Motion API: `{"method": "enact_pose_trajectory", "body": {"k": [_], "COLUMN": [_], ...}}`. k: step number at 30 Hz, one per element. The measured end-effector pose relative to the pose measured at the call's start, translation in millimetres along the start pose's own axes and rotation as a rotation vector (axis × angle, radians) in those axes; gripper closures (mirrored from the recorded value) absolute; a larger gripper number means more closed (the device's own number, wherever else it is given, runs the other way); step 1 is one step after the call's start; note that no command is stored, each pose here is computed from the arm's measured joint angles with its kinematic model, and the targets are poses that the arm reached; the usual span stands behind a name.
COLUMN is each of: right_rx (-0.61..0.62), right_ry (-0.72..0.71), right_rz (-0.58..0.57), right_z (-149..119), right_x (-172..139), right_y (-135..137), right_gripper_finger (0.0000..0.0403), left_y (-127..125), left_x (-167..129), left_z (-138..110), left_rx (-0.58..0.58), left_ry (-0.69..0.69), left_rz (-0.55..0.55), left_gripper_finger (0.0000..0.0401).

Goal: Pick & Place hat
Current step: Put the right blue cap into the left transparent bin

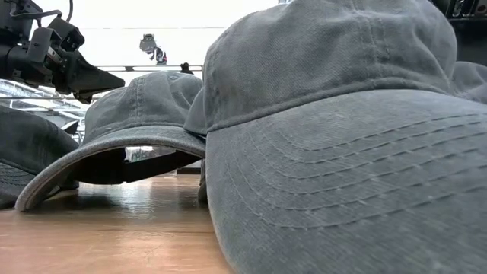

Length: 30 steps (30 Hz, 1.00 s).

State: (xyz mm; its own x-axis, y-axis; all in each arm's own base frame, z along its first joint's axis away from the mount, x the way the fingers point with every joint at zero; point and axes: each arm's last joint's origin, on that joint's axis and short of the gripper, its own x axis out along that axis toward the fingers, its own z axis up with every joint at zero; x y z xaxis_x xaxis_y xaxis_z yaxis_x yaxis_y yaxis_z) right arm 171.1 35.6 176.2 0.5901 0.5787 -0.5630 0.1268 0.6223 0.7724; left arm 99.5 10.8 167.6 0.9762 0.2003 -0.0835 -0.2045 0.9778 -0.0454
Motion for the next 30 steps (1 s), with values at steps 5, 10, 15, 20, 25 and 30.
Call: {"method": "enact_pose_trajectory", "body": {"k": [5, 10, 15, 20, 25, 30], "right_rx": [-0.030, -0.098, -0.098, -0.092, -0.116, -0.131], "right_ry": [-0.019, -0.038, -0.045, -0.051, -0.075, -0.041], "right_rz": [0.053, 0.238, 0.284, 0.207, 0.151, 0.115], "right_z": [3, 11, 13, 11, 12, 12], "right_x": [0, -2, -3, -2, 3, 11], "right_y": [4, 19, 23, 18, 13, 6], "right_gripper_finger": [0.0124, 0.0124, 0.0124, 0.0124, 0.0125, 0.0153], "left_y": [0, 0, 0, 0, 0, 0], "left_x": [0, 0, 0, 0, 0, 0], "left_z": [0, 0, 0, 0, 0, 0], "left_rx": [0.000, 0.000, 0.000, 0.000, 0.000, 0.000], "left_ry": [0.000, 0.000, 0.000, 0.000, 0.000, 0.000], "left_rz": [0.000, 0.000, 0.000, 0.000, 0.000, 0.000], "left_gripper_finger": [0.0364, 0.0364, 0.0364, 0.0364, 0.0364, 0.0364]}}
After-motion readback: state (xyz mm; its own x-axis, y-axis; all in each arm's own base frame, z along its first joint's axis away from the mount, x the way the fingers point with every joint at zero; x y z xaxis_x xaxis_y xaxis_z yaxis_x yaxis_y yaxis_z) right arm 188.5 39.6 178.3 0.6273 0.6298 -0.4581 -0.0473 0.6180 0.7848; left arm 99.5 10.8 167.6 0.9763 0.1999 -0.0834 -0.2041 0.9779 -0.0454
